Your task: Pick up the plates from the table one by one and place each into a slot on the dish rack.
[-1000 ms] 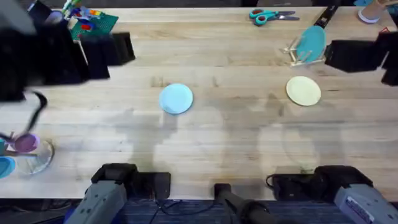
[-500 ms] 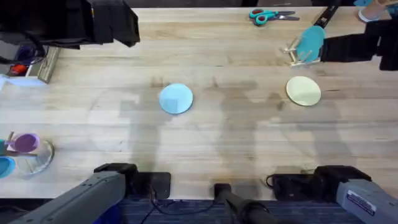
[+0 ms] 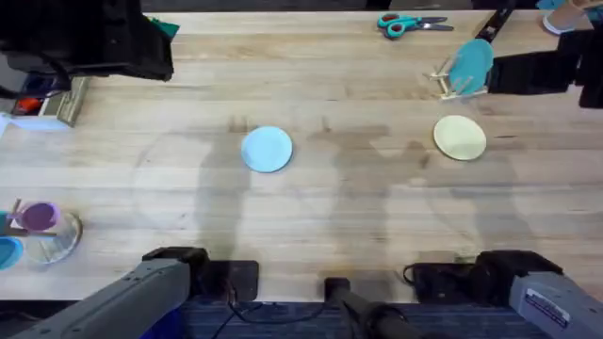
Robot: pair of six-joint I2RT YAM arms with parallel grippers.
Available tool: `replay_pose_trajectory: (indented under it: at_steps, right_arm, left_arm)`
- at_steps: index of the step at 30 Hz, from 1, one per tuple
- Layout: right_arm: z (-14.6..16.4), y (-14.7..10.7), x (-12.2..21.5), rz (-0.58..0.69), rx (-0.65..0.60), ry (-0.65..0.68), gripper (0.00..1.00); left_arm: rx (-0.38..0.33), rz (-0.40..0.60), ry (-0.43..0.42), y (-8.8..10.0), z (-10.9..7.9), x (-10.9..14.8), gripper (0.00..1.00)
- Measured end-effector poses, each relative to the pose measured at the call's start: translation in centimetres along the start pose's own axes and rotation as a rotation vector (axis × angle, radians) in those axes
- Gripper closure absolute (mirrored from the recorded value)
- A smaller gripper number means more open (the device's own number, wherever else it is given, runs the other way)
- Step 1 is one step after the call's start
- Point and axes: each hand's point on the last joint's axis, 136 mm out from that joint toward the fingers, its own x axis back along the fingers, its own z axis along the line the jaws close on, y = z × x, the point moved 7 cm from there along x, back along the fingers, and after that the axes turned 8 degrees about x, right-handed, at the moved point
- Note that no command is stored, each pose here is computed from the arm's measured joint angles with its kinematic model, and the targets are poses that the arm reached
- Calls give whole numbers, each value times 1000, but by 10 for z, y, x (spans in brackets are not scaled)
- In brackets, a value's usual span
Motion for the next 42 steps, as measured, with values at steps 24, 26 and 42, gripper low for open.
replay_pose_trajectory:
  at_steps: [24, 26, 42]
  right_arm:
    - [-1, 3, 0, -20, 1, -4, 7]
    - [-1, 4, 0, -20, 1, -4, 7]
    - [-1, 4, 0, -20, 1, -4, 7]
  left_arm:
    - [1, 128, -311, -14, 3, -19, 959]
    - [-10, 134, -332, -15, 3, -29, 959]
    - [26, 282, -474, -27, 2, -116, 959]
